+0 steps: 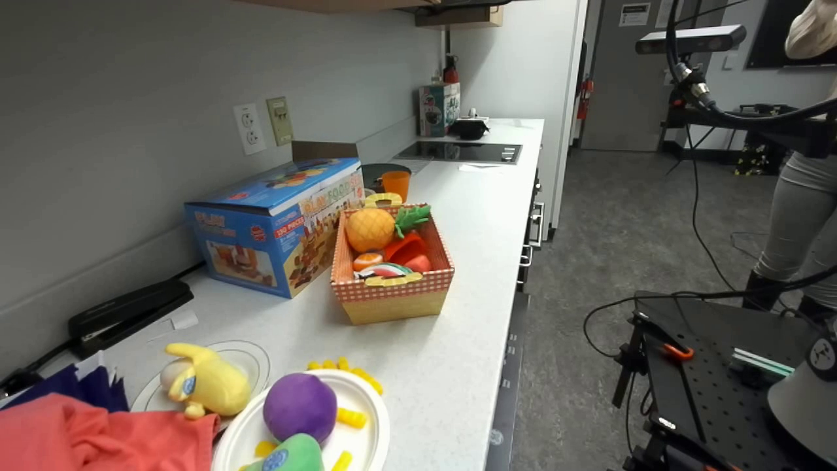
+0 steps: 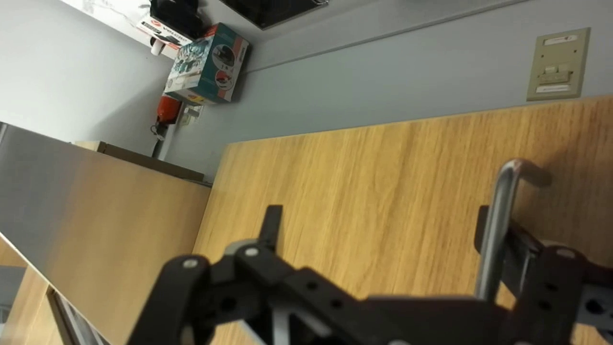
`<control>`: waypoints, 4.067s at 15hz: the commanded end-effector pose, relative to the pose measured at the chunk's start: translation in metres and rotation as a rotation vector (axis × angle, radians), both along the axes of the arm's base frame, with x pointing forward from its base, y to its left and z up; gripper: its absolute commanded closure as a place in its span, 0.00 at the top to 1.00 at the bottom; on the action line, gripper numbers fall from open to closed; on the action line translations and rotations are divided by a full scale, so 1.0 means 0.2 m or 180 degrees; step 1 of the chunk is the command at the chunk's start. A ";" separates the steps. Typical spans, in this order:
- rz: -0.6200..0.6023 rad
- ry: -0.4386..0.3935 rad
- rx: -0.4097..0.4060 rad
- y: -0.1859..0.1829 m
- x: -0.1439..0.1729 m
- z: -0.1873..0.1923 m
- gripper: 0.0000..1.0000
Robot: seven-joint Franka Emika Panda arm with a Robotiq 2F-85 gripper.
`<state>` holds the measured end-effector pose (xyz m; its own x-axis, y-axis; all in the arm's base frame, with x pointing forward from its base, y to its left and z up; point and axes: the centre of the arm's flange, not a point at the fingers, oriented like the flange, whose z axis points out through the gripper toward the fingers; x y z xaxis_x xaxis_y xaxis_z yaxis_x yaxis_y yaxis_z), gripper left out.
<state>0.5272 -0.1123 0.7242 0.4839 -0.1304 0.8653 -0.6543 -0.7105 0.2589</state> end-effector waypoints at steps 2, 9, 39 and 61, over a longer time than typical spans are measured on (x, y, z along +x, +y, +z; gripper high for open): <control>-0.0189 -0.0028 -0.0014 -0.20 -0.24 0.16 1.00; -0.0301 0.0049 0.0130 -0.28 -0.40 0.20 1.00; -0.0296 -0.0019 -0.0091 -0.15 -0.33 0.11 1.00; 0.0194 0.0195 -0.0955 -0.62 -0.71 0.03 1.00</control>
